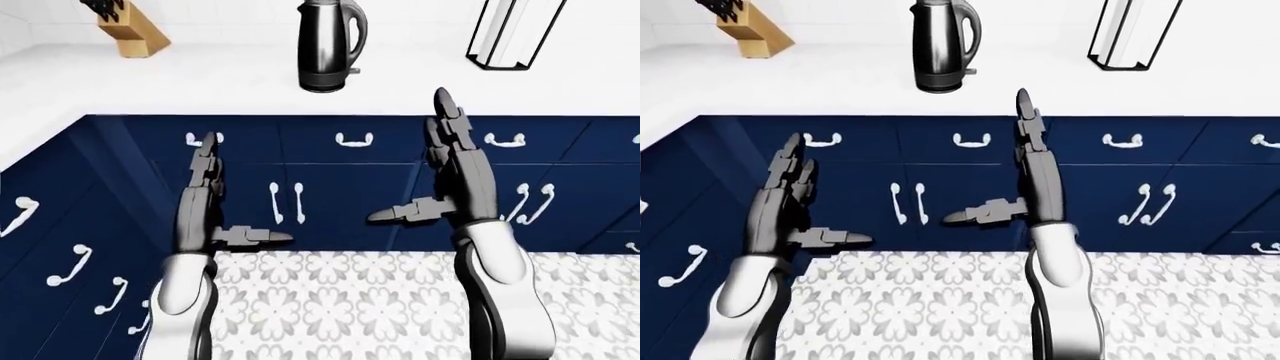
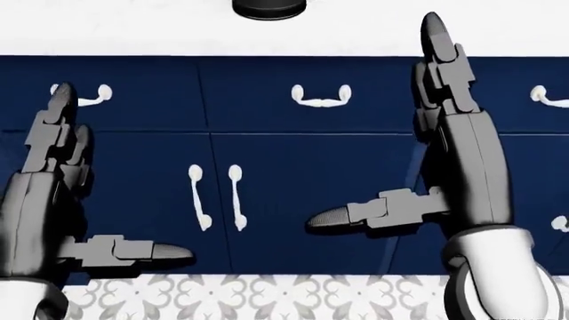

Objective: Press down the lever to turn on the electric kettle.

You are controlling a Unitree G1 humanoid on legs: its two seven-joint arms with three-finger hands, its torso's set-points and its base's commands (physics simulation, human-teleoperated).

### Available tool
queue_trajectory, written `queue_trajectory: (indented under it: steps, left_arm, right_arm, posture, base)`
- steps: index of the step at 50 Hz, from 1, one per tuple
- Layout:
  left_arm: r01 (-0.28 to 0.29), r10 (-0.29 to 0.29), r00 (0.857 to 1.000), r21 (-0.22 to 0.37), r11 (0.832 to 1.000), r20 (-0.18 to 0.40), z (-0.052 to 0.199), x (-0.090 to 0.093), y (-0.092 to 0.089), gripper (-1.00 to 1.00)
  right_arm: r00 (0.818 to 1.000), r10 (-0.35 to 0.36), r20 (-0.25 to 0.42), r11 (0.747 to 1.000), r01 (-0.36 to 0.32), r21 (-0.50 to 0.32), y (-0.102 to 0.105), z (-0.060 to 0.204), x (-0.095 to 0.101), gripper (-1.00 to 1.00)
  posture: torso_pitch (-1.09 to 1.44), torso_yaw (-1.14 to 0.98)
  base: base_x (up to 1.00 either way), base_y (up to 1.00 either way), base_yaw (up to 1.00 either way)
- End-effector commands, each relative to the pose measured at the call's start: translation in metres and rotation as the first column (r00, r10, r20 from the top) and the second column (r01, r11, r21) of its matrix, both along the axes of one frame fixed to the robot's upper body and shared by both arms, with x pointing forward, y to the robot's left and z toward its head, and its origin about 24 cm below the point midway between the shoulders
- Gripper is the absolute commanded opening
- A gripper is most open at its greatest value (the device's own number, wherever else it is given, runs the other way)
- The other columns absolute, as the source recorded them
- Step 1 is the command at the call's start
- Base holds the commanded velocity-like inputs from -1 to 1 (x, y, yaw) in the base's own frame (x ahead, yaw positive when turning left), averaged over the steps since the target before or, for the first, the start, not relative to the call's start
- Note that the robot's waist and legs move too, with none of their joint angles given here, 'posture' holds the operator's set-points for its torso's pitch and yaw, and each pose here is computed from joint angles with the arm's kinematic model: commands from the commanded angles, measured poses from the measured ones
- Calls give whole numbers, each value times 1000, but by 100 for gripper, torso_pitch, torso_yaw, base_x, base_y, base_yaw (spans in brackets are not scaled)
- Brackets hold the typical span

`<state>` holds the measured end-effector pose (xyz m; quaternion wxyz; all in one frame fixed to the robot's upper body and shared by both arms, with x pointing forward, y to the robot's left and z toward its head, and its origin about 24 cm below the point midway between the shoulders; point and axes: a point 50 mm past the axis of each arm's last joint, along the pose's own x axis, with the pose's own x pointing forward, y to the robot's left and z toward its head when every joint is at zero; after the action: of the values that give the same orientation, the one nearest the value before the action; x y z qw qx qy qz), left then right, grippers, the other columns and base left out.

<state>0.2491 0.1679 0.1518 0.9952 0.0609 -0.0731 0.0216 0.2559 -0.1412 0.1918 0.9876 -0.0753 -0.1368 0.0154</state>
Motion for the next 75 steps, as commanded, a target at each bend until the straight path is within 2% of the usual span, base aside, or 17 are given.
queue_trajectory:
  steps: [1,75]
  left_arm:
    - [-20,18,995,15,1000,101,18,-4,3,100]
    - [-17,14,994,19,1000,112,25,-2,2,100]
  right_arm:
    - [995,30,97,1000,-30,0,6,17,-5,100]
    - [994,32,108,999,-33,0,5,25,-5,100]
  posture:
    - [0,0]
    - [0,0]
  base:
    - [16,0,0]
    - [16,0,0]
